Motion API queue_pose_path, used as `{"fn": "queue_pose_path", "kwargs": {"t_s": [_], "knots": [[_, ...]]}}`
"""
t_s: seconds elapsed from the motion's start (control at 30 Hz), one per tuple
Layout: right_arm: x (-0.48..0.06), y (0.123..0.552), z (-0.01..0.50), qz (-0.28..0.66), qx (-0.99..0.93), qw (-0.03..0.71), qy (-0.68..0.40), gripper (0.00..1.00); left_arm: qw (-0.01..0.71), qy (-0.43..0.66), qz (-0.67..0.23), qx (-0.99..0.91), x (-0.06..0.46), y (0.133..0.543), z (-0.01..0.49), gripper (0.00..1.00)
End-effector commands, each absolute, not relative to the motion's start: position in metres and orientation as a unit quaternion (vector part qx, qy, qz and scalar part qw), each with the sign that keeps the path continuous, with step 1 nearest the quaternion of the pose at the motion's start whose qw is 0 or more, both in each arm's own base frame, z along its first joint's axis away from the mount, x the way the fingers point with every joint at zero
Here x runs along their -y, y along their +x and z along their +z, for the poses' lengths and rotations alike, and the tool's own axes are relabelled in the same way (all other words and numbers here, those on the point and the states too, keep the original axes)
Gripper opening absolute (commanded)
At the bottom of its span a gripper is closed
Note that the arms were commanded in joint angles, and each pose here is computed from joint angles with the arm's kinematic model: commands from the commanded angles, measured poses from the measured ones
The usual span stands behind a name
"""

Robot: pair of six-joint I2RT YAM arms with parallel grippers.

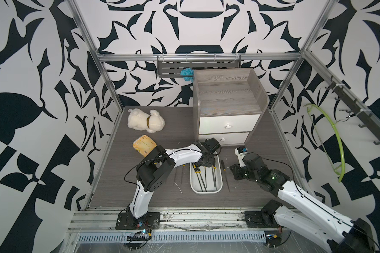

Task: Take the file tool out of the storage box
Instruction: Pick up the file tool from the storage box.

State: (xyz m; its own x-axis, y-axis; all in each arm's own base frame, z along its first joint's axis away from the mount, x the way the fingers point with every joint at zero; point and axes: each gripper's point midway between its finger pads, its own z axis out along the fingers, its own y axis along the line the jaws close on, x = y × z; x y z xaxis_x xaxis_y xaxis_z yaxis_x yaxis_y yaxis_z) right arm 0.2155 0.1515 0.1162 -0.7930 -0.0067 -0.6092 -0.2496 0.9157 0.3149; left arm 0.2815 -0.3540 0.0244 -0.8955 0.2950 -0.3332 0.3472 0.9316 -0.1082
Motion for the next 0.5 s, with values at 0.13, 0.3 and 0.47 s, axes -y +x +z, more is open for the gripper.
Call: {"fn": "queue_pose_path", "kwargs": {"t_s": [0.13, 0.3, 0.47], "knots": [[-0.154, 0.221, 0.124, 0.200, -0.918, 0.333, -0.075, 0.22, 0.134, 0.169, -0.085, -0.973, 0.347, 0.267, 0.011, 0.12], [-0.155, 0.221, 0.124, 0.202, -0.918, 0.334, -0.075, 0.23, 0.145, 0.168, -0.097, -0.970, 0.350, 0.268, 0.021, 0.14], [-0.156, 0.221, 0.133, 0.213, -0.909, 0.350, -0.076, 0.23, 0.212, 0.167, -0.148, -0.951, 0.356, 0.276, 0.073, 0.12]]}}
